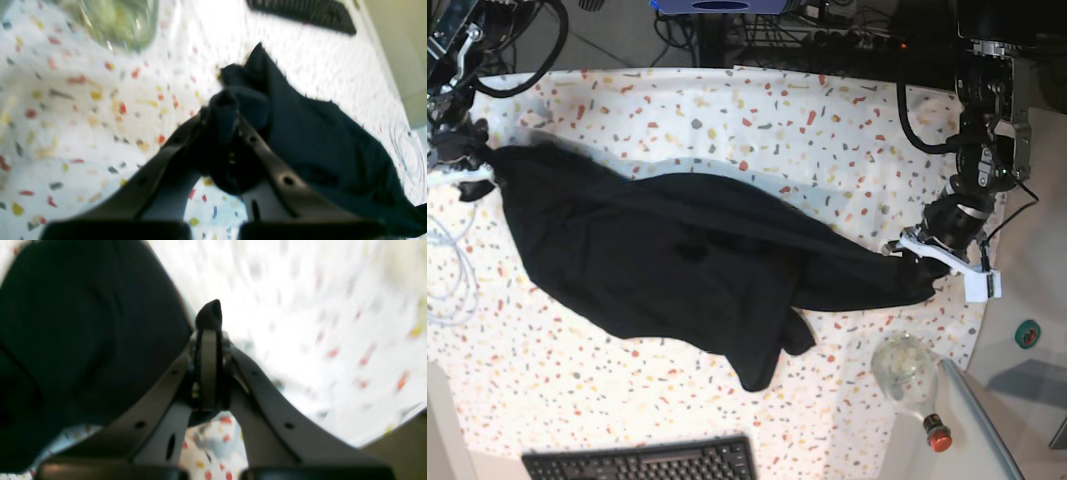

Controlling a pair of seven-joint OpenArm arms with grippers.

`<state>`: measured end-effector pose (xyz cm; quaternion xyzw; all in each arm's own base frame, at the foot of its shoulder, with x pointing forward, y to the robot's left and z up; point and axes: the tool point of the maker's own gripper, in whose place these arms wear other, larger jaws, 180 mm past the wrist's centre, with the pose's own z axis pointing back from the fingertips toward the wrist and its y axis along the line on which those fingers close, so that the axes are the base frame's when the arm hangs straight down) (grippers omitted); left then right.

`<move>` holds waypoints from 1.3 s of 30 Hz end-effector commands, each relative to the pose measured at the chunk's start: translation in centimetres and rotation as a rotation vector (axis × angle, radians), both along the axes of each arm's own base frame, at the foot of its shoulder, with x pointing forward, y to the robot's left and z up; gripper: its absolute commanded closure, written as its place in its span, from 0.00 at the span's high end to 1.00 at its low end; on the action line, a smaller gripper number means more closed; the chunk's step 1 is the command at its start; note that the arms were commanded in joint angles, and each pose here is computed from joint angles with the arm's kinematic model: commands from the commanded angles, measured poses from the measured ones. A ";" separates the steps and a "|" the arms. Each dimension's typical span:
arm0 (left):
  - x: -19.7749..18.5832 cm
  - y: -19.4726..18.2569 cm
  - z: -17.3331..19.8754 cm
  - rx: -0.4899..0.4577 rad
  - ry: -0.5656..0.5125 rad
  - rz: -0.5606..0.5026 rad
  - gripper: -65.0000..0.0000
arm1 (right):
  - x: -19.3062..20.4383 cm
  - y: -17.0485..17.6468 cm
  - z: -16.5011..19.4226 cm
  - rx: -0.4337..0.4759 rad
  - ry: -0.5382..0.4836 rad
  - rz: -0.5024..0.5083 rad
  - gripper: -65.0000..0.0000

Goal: Layout the t-shirt on the table in an organized manner, then fold the t-shirt properly
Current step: 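Lift and stretch the t-shirt between both grippers, pulling apart, then lower the stretched t-shirt onto the table while holding both ends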

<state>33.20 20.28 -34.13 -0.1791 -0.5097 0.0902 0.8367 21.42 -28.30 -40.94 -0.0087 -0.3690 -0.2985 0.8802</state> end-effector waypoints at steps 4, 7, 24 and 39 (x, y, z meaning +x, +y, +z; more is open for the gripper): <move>0.7 1.1 1.7 0.015 -0.056 0.019 0.00 | 0.2 0.2 1.3 0.000 0.019 0.029 0.00; -0.1 0.0 0.5 0.009 -0.022 -0.008 0.00 | -1.2 0.9 -0.8 0.057 0.097 0.029 0.00; -3.6 -0.3 -3.3 0.004 0.093 -0.013 0.00 | 0.8 -4.5 -4.6 -0.020 0.029 -0.044 0.00; -3.6 -0.3 -3.3 0.002 0.093 -0.013 0.00 | 0.3 -2.9 1.2 0.026 -0.176 -0.050 0.44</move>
